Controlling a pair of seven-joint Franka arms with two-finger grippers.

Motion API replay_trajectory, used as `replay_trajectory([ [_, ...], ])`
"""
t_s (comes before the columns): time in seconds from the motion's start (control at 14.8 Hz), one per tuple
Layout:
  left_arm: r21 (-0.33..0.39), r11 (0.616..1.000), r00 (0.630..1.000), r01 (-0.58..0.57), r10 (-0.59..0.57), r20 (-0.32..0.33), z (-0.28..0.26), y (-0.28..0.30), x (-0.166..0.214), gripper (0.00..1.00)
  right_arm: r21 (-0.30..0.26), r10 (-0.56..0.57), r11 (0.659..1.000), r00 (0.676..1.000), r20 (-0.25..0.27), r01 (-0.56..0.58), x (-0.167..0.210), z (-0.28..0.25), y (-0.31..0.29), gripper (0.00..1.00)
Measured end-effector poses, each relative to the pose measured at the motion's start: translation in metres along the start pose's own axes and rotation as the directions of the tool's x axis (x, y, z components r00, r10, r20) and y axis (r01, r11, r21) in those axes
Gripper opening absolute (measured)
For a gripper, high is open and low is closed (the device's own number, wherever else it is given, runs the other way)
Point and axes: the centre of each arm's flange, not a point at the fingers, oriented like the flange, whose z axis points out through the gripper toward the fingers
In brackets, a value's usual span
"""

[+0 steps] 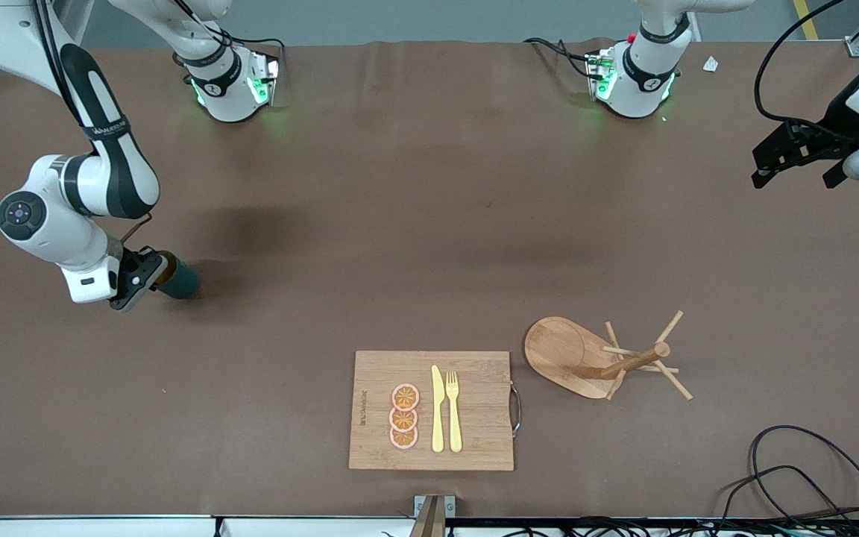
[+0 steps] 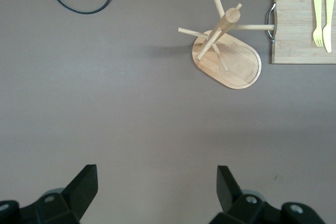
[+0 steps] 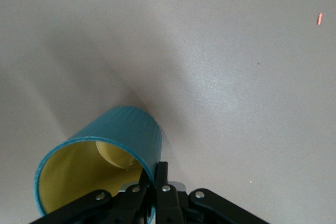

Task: Transfer cup from left to right arm and place
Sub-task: 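Carry the mug away with the right gripper and set it on the table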

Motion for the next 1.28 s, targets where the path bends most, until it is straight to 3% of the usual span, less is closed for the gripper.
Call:
replay_trajectory([
  [0.41, 0.0, 1.0, 1.0, 0.0, 0.0, 0.005, 0.003, 0.0, 0.002, 1.0, 0.001, 0.006, 1.0, 1.0, -0.002, -0.006, -0.002, 0.008, 0.001, 0.04],
  [0.47, 0.0, 1.0, 1.0, -0.001, 0.001, 0.005, 0.003, 0.0, 0.002, 1.0, 0.001, 0.006, 1.0, 1.0, -0.002, -0.006, -0.003, 0.008, 0.001, 0.08],
  [1.08, -0.001, 1.0, 1.0, -0.002, 0.002, -0.009, -0.006, 0.001, 0.002, 1.0, 0.018, 0.016, 1.0, 1.0, 0.008, -0.017, -0.006, 0.001, 0.008, 0.95],
  [1.15, -0.001, 1.0, 1.0, -0.004, 0.004, -0.011, -0.007, 0.002, 0.002, 1.0, 0.02, 0.019, 1.0, 1.0, 0.008, -0.019, -0.003, -0.007, 0.012, 1.0],
  [1.28, -0.002, 1.0, 1.0, -0.003, 0.003, -0.017, -0.01, 0.002, 0.002, 1.0, 0.042, 0.052, 0.998, 0.999, -0.009, -0.051, 0.0, -0.024, 0.021, 1.0],
])
